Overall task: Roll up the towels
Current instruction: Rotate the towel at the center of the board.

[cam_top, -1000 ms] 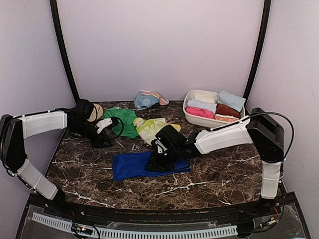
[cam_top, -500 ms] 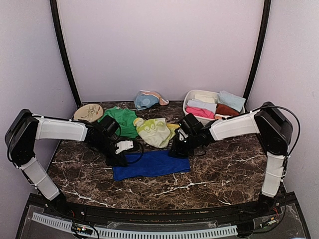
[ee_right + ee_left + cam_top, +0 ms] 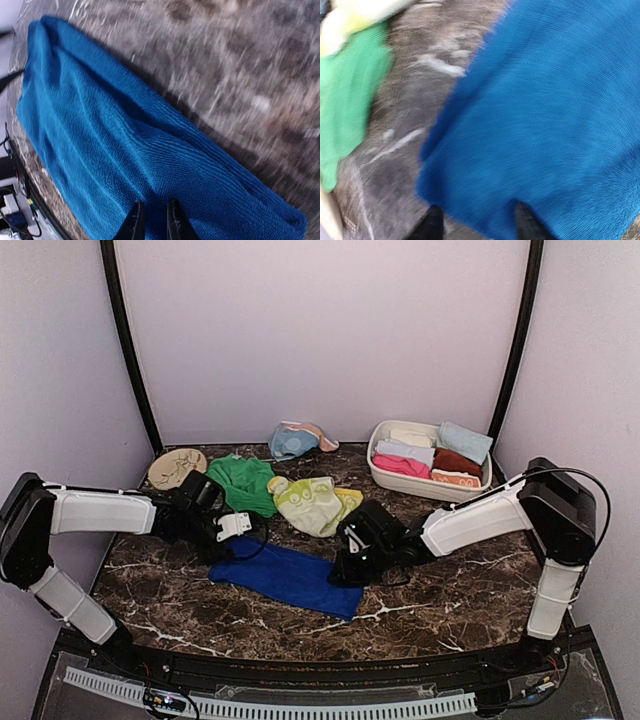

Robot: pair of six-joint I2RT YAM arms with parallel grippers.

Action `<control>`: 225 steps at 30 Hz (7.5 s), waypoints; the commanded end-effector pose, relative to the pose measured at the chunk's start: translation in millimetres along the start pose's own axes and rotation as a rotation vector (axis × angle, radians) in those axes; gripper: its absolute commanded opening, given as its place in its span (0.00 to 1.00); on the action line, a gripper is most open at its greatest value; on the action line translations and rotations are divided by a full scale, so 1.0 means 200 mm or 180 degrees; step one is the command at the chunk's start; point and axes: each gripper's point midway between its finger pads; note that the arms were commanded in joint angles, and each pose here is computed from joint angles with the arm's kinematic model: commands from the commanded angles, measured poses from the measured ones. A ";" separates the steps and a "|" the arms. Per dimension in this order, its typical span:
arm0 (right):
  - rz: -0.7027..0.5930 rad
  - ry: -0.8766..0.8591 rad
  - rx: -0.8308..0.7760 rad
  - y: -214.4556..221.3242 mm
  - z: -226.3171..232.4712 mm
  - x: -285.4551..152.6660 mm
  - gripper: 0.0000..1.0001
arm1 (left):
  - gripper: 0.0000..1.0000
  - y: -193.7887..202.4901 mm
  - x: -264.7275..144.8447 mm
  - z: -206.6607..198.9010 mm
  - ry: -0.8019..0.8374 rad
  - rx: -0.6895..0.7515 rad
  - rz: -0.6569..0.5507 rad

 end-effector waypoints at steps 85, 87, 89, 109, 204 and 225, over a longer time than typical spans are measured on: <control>0.0919 0.0289 -0.1094 0.51 -0.07 -0.13 0.23 | 0.99 -0.01 -0.49 0.42 -0.0332 -0.0752 -0.0742; 0.0990 0.0171 -0.1121 0.57 0.00 -0.13 0.23 | 0.99 0.02 -0.49 0.41 -0.0330 -0.0754 -0.0726; 0.1054 0.0058 -0.1165 0.62 0.08 -0.10 0.22 | 0.99 0.03 -0.48 0.40 -0.0315 -0.0748 -0.0716; 0.0699 -0.0049 -0.1664 0.20 0.34 -0.34 0.35 | 0.99 0.00 -0.47 0.36 -0.0007 -0.0776 -0.0761; -0.0734 0.0296 0.0428 -0.42 -0.01 0.26 0.09 | 0.54 -0.34 -0.50 -0.99 0.2111 0.1224 -0.0804; -0.0841 0.0189 -0.0440 -0.39 0.06 -0.09 0.39 | 0.41 -0.19 -0.16 -0.88 0.1543 0.1127 -0.0274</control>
Point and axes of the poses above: each gripper's point midway between its finger pads, its own x axis out along the fingers, its own z axis along the line the jaws close on, y = z × x, and after that the axes turned 4 degrees about x, right-handed
